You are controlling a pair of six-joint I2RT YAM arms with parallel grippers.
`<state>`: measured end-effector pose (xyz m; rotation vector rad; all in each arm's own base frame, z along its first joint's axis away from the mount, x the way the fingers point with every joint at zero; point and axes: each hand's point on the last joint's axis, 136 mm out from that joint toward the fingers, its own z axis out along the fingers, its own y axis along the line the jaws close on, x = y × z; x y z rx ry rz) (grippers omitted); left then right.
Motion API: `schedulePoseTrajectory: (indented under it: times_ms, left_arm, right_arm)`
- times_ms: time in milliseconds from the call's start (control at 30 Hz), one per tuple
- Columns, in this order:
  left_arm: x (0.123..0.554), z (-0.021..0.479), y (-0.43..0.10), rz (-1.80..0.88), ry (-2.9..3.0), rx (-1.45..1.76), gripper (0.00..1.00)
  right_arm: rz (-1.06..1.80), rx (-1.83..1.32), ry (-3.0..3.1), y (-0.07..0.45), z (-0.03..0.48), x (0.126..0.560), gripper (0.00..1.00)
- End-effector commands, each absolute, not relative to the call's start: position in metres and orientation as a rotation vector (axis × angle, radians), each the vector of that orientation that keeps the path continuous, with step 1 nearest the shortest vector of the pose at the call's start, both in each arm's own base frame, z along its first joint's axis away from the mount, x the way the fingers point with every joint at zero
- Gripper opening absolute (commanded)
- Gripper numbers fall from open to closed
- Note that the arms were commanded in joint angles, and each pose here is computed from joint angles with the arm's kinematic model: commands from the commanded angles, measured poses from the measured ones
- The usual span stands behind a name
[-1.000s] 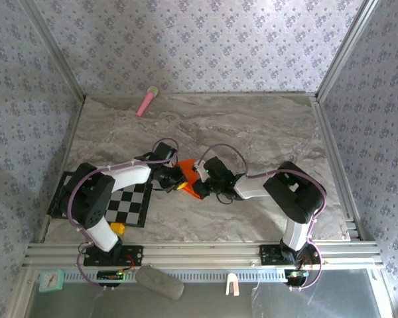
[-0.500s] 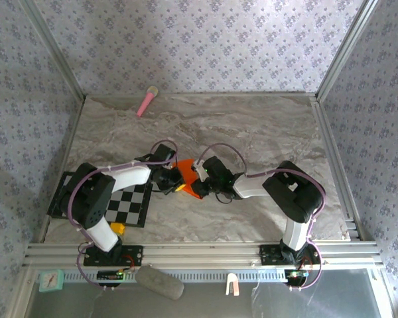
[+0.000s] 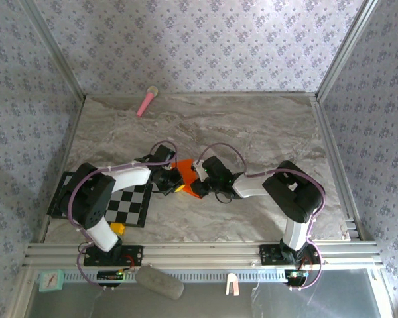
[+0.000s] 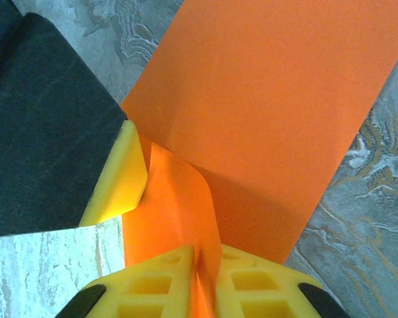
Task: Fold a paper plane with a square sheet of paper (pick it up from the middle)
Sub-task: Third fold the triangle at the center of the table.
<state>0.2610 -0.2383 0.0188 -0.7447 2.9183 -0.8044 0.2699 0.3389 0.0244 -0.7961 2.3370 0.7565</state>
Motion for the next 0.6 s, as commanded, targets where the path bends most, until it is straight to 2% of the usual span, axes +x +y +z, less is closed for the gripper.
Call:
schedulePoseTrajectory:
  times_ms: [0,167,333,433,567]
  left_arm:
    - [0.247,-0.001,-0.222,-0.669,2.972,-0.806,0.10]
    - [0.243,-0.009,-0.217,-0.623,2.992,-0.821,0.10]
    - [0.242,-0.011,-0.216,-0.605,2.994,-0.820,0.09]
    - [0.243,-0.010,-0.217,-0.609,2.992,-0.814,0.09]
    - [0.244,-0.008,-0.217,-0.614,2.989,-0.813,0.09]
  right_arm:
    - [0.718,-0.753,2.478,0.323,0.010,0.259,0.17]
    - [0.765,-0.643,2.483,0.322,0.050,0.271,0.29]
    - [0.805,-0.585,2.529,0.314,0.067,0.268,0.36]
    - [0.847,-0.586,2.566,0.313,0.071,0.259,0.36]
    - [0.979,-0.652,2.603,0.324,0.075,0.240,0.29]
